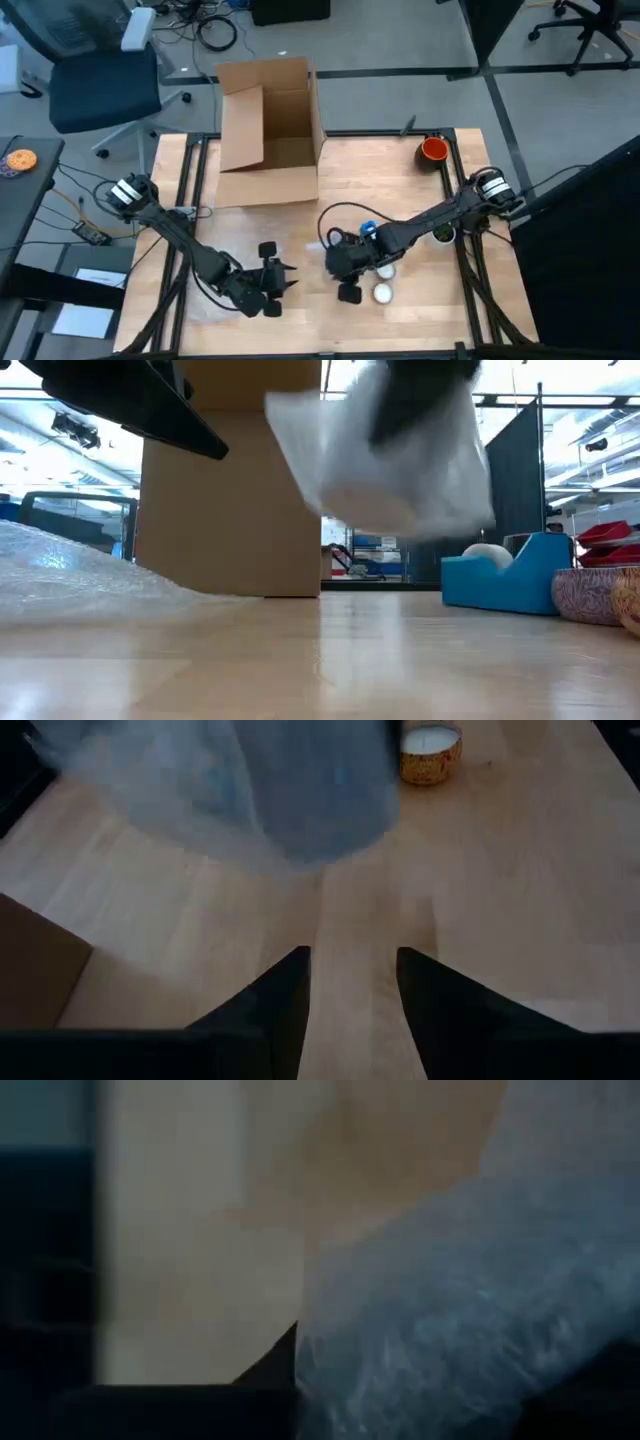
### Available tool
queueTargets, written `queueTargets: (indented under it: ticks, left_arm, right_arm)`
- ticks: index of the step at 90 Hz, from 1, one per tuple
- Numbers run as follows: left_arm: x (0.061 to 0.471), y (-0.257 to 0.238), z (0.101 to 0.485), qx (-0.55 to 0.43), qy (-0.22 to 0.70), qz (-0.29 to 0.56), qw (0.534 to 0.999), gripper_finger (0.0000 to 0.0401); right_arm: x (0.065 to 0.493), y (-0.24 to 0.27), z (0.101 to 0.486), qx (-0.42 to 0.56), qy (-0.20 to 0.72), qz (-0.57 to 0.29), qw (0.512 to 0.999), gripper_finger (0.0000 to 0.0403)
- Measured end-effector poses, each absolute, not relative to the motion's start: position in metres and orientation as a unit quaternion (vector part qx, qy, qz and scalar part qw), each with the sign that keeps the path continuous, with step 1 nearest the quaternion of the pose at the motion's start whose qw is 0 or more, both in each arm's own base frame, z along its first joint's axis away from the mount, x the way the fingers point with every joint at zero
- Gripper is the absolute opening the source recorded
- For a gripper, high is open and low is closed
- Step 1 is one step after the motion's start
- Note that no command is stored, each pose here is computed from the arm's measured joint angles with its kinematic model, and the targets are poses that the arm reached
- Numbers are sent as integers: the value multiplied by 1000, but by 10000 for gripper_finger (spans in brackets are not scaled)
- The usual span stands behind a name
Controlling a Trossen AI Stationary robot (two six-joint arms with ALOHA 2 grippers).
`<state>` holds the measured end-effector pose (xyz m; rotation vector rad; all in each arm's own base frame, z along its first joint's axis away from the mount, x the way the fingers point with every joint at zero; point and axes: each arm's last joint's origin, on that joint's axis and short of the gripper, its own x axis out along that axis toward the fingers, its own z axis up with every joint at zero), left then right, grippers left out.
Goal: Wrap mug
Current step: Put the wrap mug into the box
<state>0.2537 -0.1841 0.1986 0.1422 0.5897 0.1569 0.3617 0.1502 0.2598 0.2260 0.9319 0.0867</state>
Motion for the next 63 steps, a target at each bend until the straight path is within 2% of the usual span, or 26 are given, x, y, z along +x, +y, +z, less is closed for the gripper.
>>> queueTargets:
  ticks: [14, 25, 33, 43, 53, 63]
  left_arm:
    - [245, -183, 193, 86, 326, 82, 938, 136]
    - [239, -181, 191, 90, 358, 97, 924, 136]
    - [236, -179, 189, 88, 372, 108, 918, 136]
    - [235, -178, 188, 85, 376, 113, 916, 136]
    - [235, -178, 188, 82, 374, 114, 917, 136]
    - [235, -178, 188, 81, 373, 116, 917, 136]
  right_arm:
    - [364, 162, 328, 69, 387, 54, 918, 34]
    - [361, 167, 385, 31, 300, 73, 951, 33]
    - [363, 165, 425, 7, 201, 94, 975, 33]
    - [367, 156, 472, -11, 29, 122, 992, 33]
    - [370, 137, 501, -37, -99, 120, 987, 34]
    - [379, 106, 508, -57, -134, 76, 986, 33]
